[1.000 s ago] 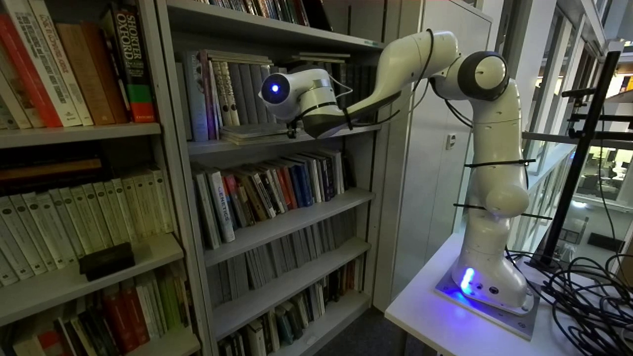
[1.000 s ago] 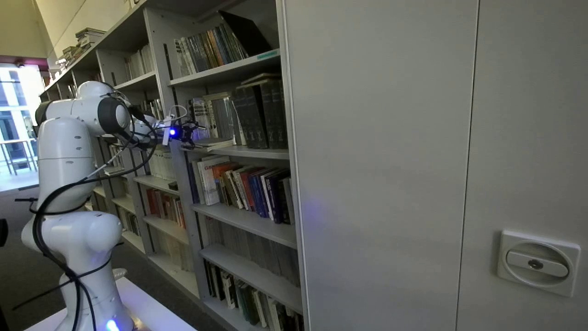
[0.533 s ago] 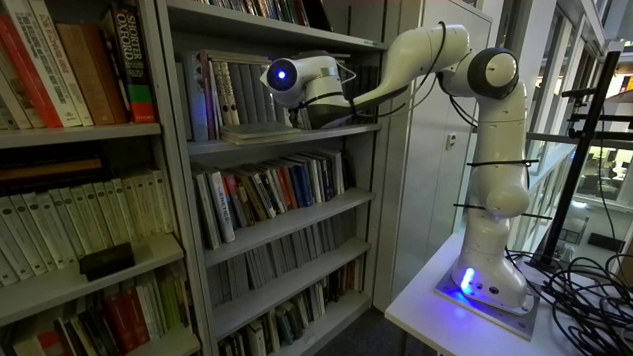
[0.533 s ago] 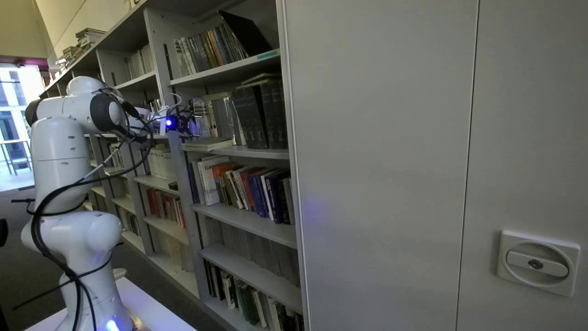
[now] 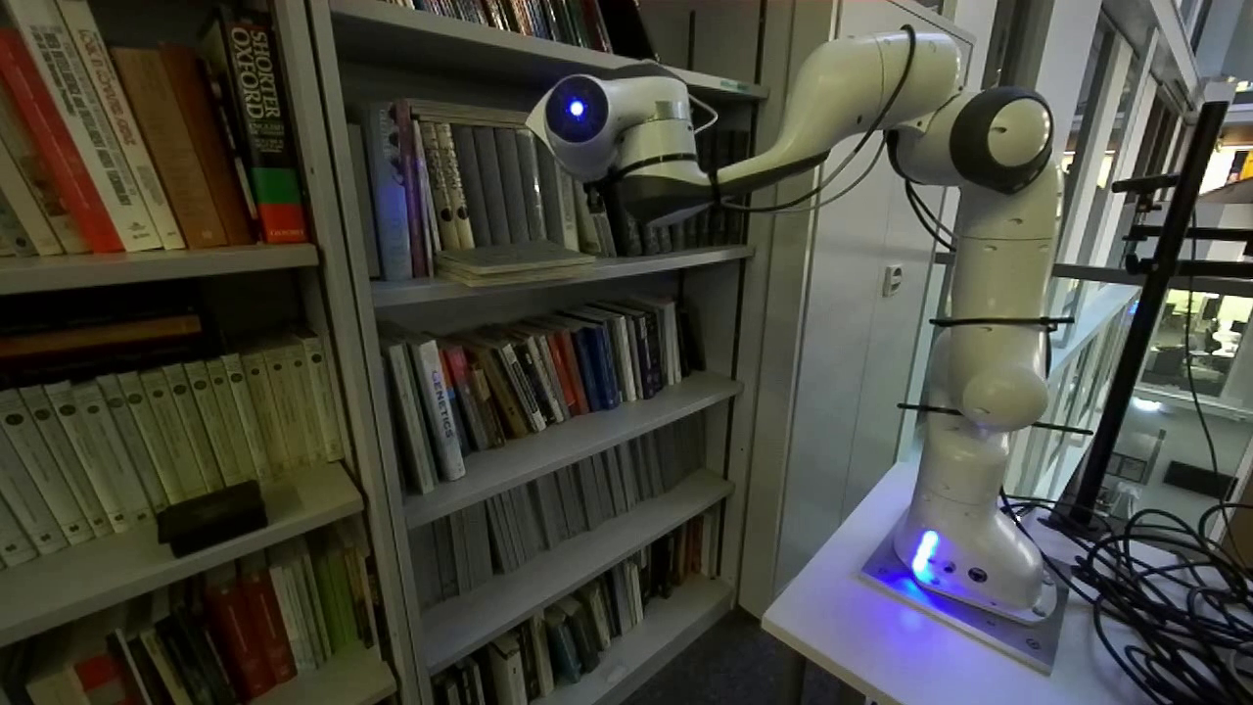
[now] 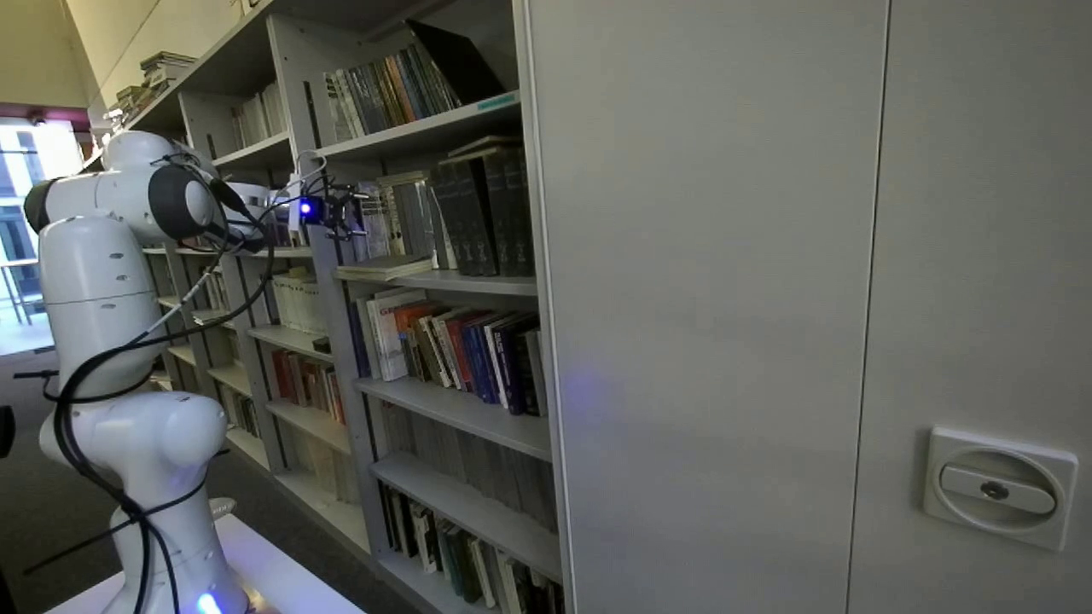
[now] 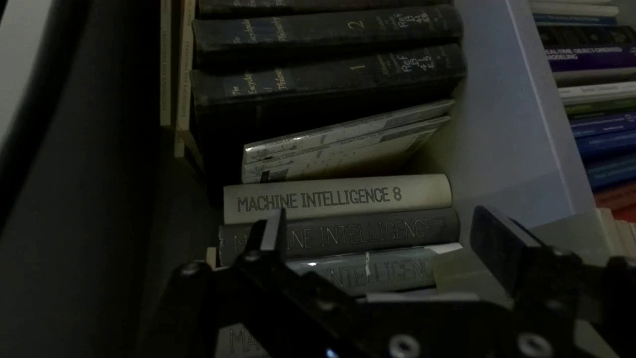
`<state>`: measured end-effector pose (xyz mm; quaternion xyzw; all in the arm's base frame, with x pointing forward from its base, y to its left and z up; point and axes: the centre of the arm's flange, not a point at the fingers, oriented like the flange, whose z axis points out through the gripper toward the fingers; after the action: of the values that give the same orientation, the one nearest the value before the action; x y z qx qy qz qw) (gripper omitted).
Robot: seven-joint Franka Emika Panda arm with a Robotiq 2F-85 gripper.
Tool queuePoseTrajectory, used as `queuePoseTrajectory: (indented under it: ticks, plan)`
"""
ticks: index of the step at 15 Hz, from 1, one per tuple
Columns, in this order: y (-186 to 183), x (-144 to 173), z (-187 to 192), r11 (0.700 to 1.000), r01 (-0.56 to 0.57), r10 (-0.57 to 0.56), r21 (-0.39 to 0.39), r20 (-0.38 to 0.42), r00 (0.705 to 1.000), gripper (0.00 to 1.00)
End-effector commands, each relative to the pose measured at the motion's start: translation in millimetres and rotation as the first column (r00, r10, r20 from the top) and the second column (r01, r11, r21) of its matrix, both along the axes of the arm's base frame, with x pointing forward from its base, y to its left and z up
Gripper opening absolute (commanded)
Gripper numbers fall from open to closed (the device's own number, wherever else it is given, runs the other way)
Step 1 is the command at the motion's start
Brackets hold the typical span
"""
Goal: Remove a book from the top of the upright books and put it on top of the books stacked on the book shelf
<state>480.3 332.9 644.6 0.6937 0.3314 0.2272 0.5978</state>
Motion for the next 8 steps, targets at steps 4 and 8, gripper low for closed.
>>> queuePoseTrajectory:
  ticks: [4,8]
  plan:
    - [-4,-34,1,0.985,-0.14,0.16,0.1,-0.224,0.961,1.0]
    - [2,-45,-13,0.976,-0.147,0.205,0.161,-0.446,0.871,1.0]
